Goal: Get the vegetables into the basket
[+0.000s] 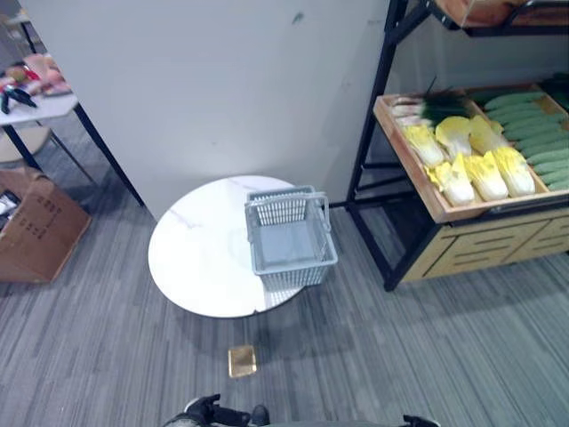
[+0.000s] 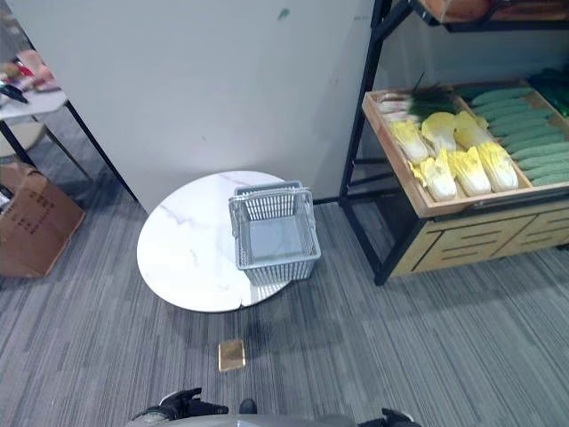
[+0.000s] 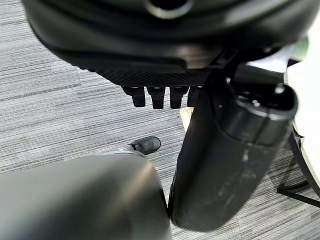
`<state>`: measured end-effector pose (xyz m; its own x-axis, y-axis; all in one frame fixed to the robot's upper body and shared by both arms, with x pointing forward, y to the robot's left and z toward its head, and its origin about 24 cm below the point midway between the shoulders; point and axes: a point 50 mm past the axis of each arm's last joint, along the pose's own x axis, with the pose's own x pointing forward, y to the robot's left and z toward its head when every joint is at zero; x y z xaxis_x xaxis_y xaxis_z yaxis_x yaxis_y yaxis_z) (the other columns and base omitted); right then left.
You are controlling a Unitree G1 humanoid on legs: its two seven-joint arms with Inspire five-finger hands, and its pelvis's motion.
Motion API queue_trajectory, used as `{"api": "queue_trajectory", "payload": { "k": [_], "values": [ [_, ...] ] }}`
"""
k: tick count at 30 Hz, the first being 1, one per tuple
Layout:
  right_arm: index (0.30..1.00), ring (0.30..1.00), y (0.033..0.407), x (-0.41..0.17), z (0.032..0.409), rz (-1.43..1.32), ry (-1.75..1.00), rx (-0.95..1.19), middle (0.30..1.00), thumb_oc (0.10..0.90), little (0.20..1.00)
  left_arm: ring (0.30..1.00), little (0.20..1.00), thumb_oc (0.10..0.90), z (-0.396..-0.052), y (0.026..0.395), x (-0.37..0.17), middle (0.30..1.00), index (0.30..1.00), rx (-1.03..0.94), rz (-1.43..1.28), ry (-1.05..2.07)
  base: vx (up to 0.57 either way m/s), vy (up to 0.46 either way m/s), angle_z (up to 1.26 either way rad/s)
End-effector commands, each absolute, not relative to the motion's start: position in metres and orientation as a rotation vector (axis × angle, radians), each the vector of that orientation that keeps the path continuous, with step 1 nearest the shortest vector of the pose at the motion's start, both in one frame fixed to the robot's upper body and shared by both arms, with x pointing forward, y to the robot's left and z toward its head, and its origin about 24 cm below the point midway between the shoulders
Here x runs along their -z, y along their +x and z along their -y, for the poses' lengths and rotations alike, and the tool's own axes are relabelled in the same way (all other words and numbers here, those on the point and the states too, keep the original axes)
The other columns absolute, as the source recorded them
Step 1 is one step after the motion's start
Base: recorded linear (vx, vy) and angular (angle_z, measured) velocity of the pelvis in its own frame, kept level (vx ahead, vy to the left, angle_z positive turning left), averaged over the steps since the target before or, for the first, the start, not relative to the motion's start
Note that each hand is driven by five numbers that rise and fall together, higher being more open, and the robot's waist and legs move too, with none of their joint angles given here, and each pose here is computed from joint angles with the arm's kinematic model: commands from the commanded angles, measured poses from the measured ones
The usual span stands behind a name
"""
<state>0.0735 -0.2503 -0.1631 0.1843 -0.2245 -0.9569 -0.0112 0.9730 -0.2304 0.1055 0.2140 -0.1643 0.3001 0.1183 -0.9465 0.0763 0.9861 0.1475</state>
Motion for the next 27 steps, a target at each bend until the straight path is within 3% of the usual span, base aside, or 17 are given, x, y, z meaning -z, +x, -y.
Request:
{"api": "queue_trajectory", "payload": {
  "k": [1, 16, 19, 24, 27],
  "values": [
    [1.0, 1.0, 0.076, 0.165, 0.241, -1.385, -0.147, 0.148, 1.0, 0.9, 1.0, 1.0, 1.0, 0.9, -0.222, 0.069, 0.17, 1.0, 1.0, -0.016, -1.403, 0.224, 0.06, 0.008, 0.28],
    [1.0, 1.0, 0.066, 0.166, 0.243, -1.393, -0.115, 0.195, 1.0, 0.9, 1.0, 1.0, 1.0, 0.9, -0.217, 0.056, 0.173, 1.0, 1.0, -0.007, -1.442, 0.211, 0.05, -0.025, 0.12],
    [1.0, 1.0, 0.09, 0.16, 0.246, -1.288, -0.114, 0.197, 1.0, 0.9, 1.0, 1.0, 1.0, 0.9, -0.22, 0.055, 0.173, 1.0, 1.0, -0.015, -1.439, 0.212, 0.04, -0.035, 0.0],
    [1.0, 1.0, 0.182, 0.101, 0.264, -0.785, -0.186, 0.156, 1.0, 0.9, 1.0, 1.0, 1.0, 0.9, -0.221, 0.046, 0.174, 1.0, 1.0, -0.033, -1.443, 0.19, 0.03, -0.013, -0.05],
    [1.0, 1.0, 0.202, 0.073, 0.268, -0.631, -0.209, 0.146, 1.0, 0.9, 1.0, 1.0, 1.0, 0.9, -0.219, 0.042, 0.175, 1.0, 1.0, -0.033, -1.455, 0.183, 0.03, -0.008, -0.14]
  ]
}}
